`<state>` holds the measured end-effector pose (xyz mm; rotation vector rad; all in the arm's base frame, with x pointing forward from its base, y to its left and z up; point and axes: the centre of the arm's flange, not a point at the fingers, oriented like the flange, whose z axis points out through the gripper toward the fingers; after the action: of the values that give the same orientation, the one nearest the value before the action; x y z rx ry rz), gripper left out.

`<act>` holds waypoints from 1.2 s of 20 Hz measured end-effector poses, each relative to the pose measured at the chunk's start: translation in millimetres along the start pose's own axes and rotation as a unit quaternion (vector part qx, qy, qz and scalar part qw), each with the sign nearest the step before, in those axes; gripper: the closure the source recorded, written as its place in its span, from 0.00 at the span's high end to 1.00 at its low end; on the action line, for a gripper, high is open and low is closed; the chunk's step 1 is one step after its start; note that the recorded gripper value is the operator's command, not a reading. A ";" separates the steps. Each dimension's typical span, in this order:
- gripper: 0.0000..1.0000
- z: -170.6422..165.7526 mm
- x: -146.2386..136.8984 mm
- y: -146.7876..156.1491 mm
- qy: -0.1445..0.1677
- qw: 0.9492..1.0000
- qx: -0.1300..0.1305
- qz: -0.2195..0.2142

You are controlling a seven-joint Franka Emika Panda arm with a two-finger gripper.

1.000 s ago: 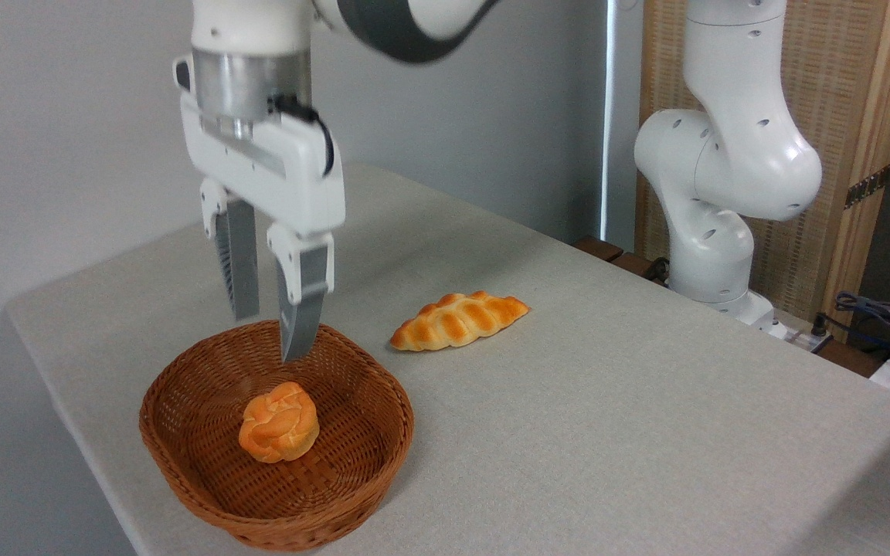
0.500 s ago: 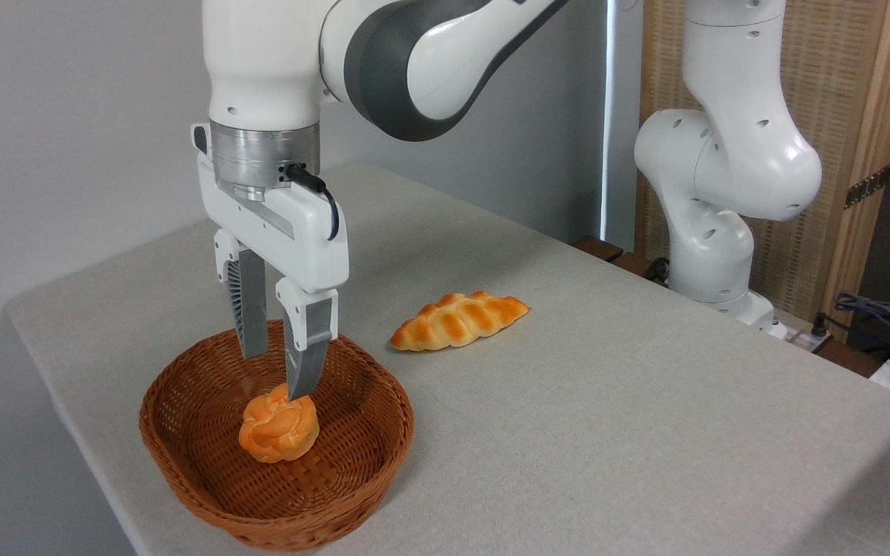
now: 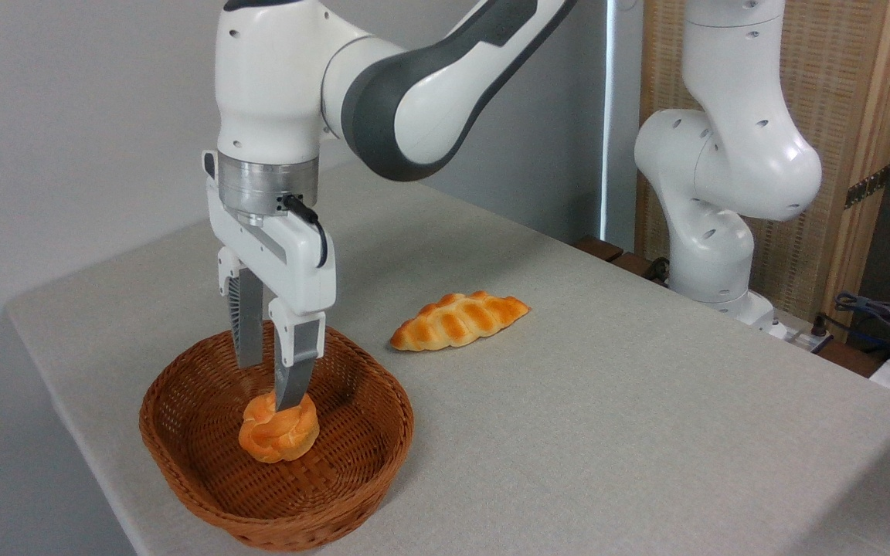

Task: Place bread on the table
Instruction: 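Close the gripper on the round orange bun and lift it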

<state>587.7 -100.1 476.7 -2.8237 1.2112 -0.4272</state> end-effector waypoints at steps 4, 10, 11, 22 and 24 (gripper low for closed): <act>1.00 19.5 -2.5 4.8 0.008 1.000 0.004 0.004; 1.00 35.0 -9.8 10.3 0.000 0.999 0.013 0.036; 1.00 38.9 -11.1 11.9 0.000 0.999 0.014 0.039; 0.43 54.1 -10.5 20.5 -0.005 0.999 0.005 0.047; 0.43 54.1 -10.6 20.5 -0.005 0.999 0.005 0.047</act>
<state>580.7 -110.6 419.4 -2.7428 1.3281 -0.4124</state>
